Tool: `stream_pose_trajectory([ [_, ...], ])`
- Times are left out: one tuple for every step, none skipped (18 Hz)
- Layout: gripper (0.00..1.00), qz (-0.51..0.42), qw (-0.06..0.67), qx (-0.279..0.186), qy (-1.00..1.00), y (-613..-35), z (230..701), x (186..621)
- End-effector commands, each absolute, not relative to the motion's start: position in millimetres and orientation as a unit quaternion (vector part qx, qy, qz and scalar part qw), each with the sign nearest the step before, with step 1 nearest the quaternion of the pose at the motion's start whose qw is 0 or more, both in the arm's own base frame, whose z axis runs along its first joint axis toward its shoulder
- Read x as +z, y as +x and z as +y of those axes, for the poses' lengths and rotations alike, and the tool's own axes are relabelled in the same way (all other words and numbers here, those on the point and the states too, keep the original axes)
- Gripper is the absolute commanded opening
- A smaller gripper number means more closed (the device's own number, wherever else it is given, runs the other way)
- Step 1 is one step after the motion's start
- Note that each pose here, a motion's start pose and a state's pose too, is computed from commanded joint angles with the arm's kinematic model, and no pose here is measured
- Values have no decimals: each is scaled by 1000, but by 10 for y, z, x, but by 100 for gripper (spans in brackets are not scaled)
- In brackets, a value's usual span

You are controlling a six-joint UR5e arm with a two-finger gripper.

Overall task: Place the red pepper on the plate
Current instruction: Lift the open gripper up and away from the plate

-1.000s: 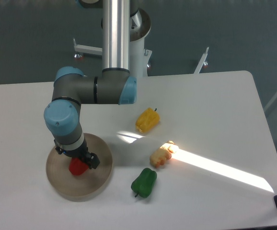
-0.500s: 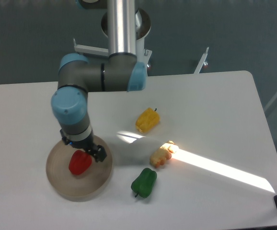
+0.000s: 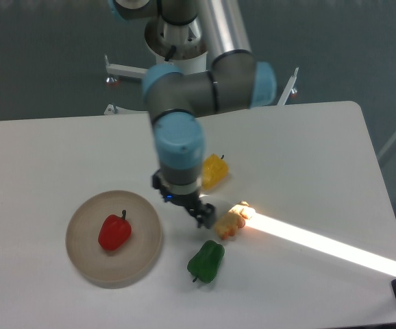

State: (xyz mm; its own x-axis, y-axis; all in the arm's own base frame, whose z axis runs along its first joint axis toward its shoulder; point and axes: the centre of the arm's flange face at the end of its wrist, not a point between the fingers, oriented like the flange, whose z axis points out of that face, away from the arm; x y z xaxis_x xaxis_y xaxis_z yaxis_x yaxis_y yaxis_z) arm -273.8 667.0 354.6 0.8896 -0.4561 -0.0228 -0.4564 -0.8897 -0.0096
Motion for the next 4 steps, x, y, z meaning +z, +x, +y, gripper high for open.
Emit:
stream_pose_trajectory([
  [100,239,4,13,-971,-2787,6648,3547],
  [100,241,0,17,-970,-2838,6627,3554],
  [100,244,-2,19,-970,-2863,6615,3554],
  [100,246,-1,20,-969,-2874,6612,3552],
])
